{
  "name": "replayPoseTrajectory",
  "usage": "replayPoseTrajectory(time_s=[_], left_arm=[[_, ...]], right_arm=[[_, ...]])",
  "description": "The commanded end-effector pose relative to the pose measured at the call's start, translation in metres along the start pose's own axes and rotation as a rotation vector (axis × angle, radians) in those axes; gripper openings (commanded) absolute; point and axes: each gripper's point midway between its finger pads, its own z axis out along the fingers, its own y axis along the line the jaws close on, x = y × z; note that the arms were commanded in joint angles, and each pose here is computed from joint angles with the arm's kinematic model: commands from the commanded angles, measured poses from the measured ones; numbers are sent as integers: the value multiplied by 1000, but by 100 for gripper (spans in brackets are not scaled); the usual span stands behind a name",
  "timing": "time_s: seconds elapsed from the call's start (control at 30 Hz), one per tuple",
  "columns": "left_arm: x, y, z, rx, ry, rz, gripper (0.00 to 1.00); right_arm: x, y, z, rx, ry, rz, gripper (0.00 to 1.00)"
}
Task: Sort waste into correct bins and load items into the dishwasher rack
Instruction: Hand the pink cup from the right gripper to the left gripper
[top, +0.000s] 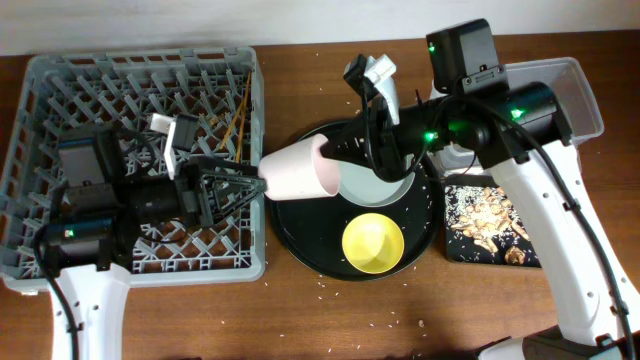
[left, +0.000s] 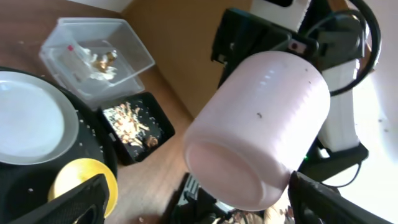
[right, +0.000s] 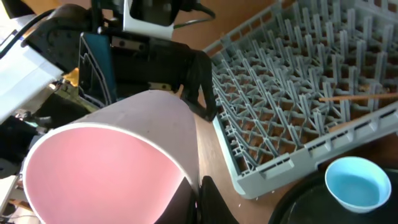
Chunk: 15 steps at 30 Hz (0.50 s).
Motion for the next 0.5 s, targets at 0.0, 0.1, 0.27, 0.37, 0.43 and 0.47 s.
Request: replayPoseTrajectory(time_s=[0.0,0.1,0.27,0.37,0.43,0.47], left_arm=[[11,-44,11,205,85,67,83],[9,-46,12,210,85,108,83],[3,-52,15,219,98,98,71],[10,-60,24,252,134,114,68],[11,-64,27,268,145,149,75],[11,-67,29,275,147,176,76]], right_arm=[[-1,9,3,-55,-8,-24,4],[0,9,3,-56,-3,-12,4],[1,7,4,-50,2,-7,4],[2,6,4,-51,2,-6,4],[2,5,5,-51,4,-3,4],[2,5,5,-51,5,0,4]])
